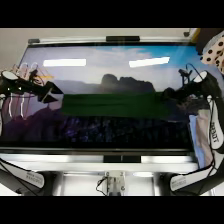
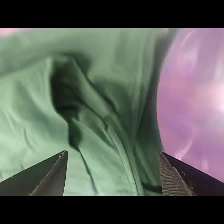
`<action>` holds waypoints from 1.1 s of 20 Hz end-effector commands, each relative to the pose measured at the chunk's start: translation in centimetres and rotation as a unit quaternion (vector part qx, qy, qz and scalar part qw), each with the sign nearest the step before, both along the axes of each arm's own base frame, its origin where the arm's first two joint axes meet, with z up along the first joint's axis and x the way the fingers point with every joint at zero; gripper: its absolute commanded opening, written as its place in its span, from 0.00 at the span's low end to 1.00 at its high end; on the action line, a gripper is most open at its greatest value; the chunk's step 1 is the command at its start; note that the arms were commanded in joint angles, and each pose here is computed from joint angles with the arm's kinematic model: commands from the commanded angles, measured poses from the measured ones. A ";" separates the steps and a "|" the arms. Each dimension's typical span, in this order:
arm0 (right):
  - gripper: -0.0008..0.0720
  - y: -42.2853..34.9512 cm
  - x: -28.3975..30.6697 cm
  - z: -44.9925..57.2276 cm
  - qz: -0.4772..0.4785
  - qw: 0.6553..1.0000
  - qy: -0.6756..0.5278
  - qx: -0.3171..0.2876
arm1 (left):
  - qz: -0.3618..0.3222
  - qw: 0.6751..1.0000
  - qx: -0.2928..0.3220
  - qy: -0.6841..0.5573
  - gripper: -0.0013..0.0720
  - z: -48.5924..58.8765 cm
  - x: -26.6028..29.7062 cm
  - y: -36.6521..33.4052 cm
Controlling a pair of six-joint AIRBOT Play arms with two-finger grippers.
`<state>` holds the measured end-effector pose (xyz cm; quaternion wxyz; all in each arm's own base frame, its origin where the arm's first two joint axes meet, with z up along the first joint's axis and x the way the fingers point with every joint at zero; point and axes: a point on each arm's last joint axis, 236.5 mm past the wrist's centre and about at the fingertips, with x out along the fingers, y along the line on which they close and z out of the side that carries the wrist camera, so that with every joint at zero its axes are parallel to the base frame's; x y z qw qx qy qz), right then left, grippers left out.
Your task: Fold the shirts.
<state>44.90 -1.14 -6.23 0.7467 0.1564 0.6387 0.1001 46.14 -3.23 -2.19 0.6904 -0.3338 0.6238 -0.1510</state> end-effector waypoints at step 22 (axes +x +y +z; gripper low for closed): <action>0.09 8.2 -4.4 14.4 0.082 0.992 -0.028 0.094 | -0.194 0.972 -0.030 -0.127 0.06 2.6 -3.8 -29.5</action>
